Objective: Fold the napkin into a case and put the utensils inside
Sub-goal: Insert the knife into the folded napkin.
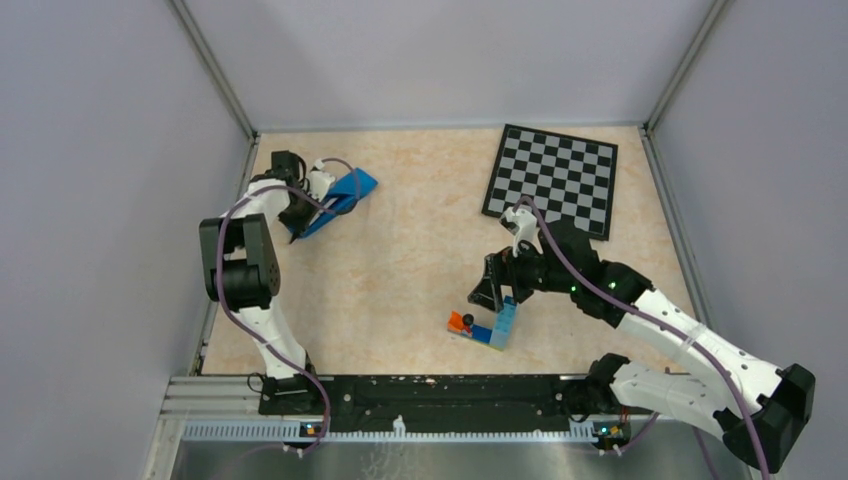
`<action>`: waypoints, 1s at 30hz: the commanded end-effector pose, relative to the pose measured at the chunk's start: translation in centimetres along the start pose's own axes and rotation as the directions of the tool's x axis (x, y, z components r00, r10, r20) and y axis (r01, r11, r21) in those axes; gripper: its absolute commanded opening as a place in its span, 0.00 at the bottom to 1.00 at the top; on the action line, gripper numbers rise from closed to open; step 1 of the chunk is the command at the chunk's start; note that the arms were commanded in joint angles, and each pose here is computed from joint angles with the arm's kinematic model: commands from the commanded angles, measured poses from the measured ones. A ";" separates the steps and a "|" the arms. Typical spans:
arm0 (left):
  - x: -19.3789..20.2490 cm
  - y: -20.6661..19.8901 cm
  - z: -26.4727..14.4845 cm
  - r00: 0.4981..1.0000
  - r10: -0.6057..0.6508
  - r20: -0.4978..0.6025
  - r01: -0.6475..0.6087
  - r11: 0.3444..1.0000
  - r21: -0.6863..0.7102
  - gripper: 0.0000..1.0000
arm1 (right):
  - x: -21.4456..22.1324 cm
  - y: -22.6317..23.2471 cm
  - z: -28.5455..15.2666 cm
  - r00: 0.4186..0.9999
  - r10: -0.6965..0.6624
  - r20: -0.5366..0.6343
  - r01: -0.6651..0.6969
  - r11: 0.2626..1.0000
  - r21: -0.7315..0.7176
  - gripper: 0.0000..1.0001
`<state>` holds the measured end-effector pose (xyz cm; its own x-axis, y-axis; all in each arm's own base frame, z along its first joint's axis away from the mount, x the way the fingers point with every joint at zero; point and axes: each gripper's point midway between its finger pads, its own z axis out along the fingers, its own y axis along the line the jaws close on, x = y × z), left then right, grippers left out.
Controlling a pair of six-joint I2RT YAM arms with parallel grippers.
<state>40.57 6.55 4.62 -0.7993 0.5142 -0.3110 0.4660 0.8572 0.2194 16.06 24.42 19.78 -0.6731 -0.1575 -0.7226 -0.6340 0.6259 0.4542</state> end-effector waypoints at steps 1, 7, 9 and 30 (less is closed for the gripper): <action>-1.5 -0.3 -0.9 0.993 0.068 0.094 -0.067 0.998 -0.013 0.00 | -1.7 0.9 -0.2 0.999 -0.030 0.044 0.031 0.999 -0.018 0.89; -1.0 -0.8 -1.0 0.991 0.081 0.109 -0.080 0.997 -0.016 0.00 | -1.6 0.8 -0.2 0.999 -0.026 0.039 0.027 1.000 -0.013 0.89; -1.2 -0.7 -1.4 0.988 0.082 0.133 -0.079 0.996 -0.029 0.00 | -1.6 0.8 -0.2 0.999 -0.026 0.041 0.026 1.000 -0.014 0.89; -5.4 1.2 -1.4 0.960 0.110 0.258 -0.093 0.993 -0.076 0.00 | -1.5 0.4 0.0 0.999 -0.016 0.035 0.016 1.000 -0.006 0.89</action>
<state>42.05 5.30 5.96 -0.6954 0.5696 -0.4381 0.4999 0.8214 0.2744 16.18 24.48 19.39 -0.6812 -0.1637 -0.7136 -0.6280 0.6316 0.4546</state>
